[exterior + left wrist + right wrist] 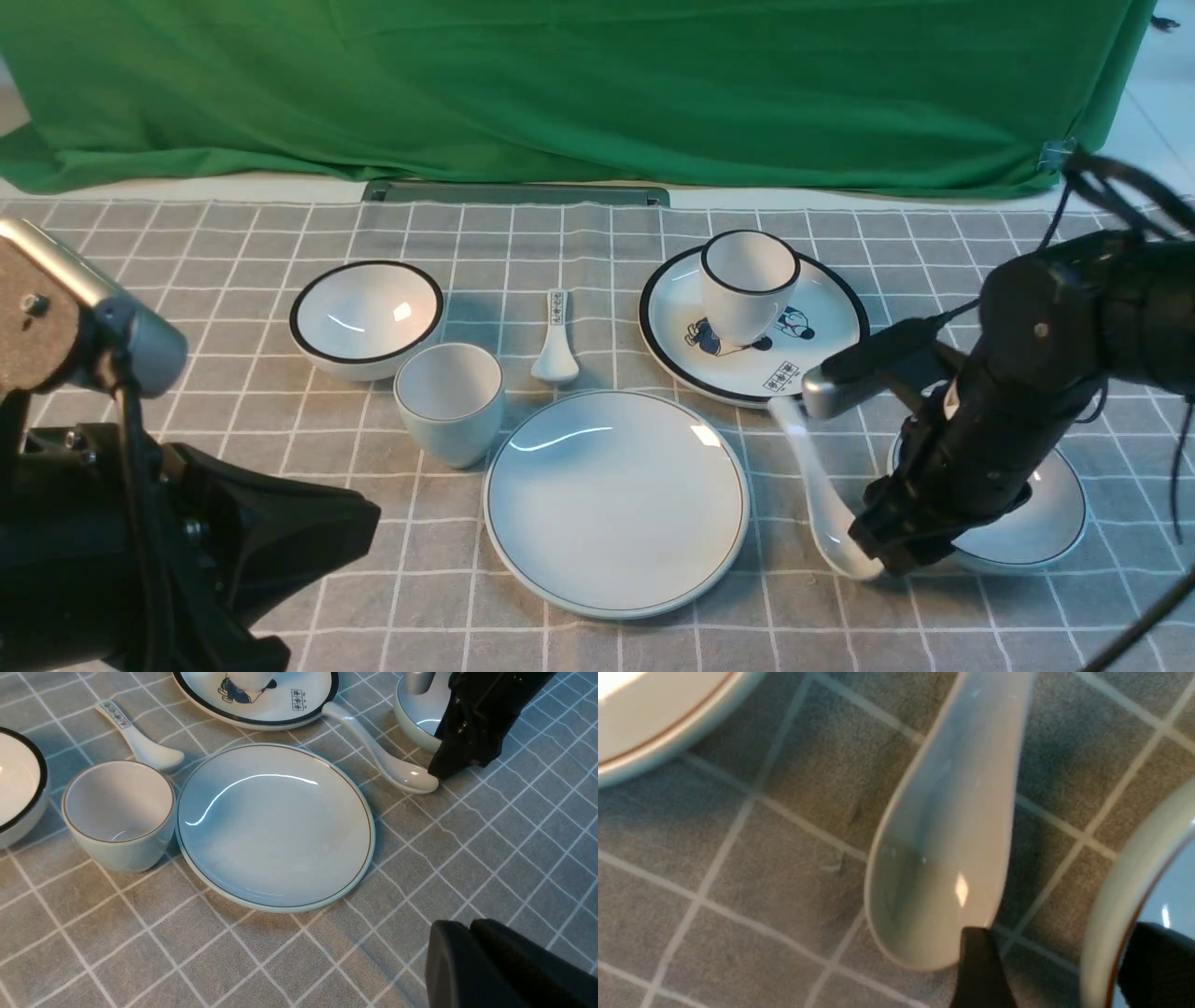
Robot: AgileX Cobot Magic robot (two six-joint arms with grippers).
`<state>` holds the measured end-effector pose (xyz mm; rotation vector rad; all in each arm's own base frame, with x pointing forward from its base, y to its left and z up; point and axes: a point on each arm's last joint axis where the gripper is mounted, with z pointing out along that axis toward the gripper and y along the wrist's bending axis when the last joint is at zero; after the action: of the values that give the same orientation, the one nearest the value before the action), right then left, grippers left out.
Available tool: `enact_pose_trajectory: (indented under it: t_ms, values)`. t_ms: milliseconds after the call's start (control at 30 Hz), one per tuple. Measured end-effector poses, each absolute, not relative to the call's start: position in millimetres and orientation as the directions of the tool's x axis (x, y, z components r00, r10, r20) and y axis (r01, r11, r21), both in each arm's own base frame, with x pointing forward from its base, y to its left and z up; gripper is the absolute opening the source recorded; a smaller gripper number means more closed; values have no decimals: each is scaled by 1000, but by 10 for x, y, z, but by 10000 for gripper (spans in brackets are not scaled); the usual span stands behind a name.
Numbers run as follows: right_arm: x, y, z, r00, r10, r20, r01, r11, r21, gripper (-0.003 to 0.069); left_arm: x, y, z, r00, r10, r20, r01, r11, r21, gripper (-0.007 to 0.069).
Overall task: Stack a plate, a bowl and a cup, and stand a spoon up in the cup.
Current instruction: Use the right arm to grab a blue rice bowl, then use the right arm to put the blue rice bowl into the blue large plate in the middle
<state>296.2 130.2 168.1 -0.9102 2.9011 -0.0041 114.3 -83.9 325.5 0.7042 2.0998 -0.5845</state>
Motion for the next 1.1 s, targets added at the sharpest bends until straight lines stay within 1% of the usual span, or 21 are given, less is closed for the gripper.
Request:
enact_pose_trajectory:
  t_ms: [133, 200, 267, 300, 400, 500, 567, 633, 700, 767, 800, 833, 867, 933, 1033, 1067, 1100]
  values:
    - [2989, 1294, 1625, -807, -585, -79, -583, 811, -50, 429, 1137, -840, 3249, -507, 281, -815, 662, 733, -159, 18]
    - [2992, 1286, 1626, -802, -592, -76, -589, 806, -61, 397, 1132, -840, 3245, -510, 284, -812, 663, 731, -161, 18]
    - [2998, 1274, 1627, -794, -604, -73, -599, 797, -76, 325, 1127, -841, 3241, -514, 288, -808, 665, 729, -163, 18]
    - [3002, 1267, 1630, -789, -610, -71, -604, 792, -86, 259, 1125, -841, 3240, -515, 290, -807, 666, 728, -164, 18]
    - [3017, 1265, 1691, -776, -625, -85, -617, 780, -107, 168, 1116, -841, 3231, -522, 298, -799, 669, 724, -166, 18]
    - [3006, 1254, 1740, -773, -629, -88, -619, 777, -116, 148, 1111, -842, 3227, -525, 302, -796, 671, 722, -168, 18]
    - [2979, 1235, 1834, -768, -633, -95, -621, 773, -126, 114, 1108, -842, 3224, -527, 305, -793, 672, 721, -170, 18]
    - [2930, 1216, 1963, -779, -617, -114, -605, 786, -125, 89, 1103, -842, 3221, -530, 308, -790, 674, 719, -171, 18]
    - [2824, 1194, 2148, -800, -587, -128, -576, 810, -111, 89, 1102, -842, 3220, -530, 309, -789, 674, 719, -171, 18]
    - [2762, 1191, 2273, -803, -576, -152, -565, 817, -110, 89, 1103, -842, 3220, -530, 310, -789, 674, 719, -170, 18]
    - [2661, 1210, 2439, -799, -572, -188, -560, 820, -116, 89, 1103, -840, 3218, -529, 312, -789, 674, 720, -167, 18]
    - [2646, 1216, 2459, -798, -572, -191, -560, 820, -117, 89, 1104, -839, 3218, -528, 314, -789, 674, 720, -165, 18]
    - [2578, 1271, 2551, -784, -581, -217, -570, 813, -119, 89, 1105, -837, 3217, -527, 315, -789, 674, 721, -162, 18]
    - [2408, 1578, 2750, -715, -641, -279, -638, 761, -116, 89, 1109, -830, 3213, -523, 324, -788, 674, 723, -149, 18]
    - [2297, 2002, 2832, -618, -717, -323, -727, 677, -111, 89, 1112, -827, 3213, -520, 328, -789, 674, 725, -143, 18]
    - [2284, 2070, 2835, -605, -726, -327, -739, 665, -109, 89, 1112, -827, 3213, -520, 328, -789, 674, 725, -143, 18]
    - [2254, 2301, 2818, -565, -756, -330, -775, 623, -103, 89, 1113, -827, 3213, -521, 325, -789, 672, 726, -145, 18]
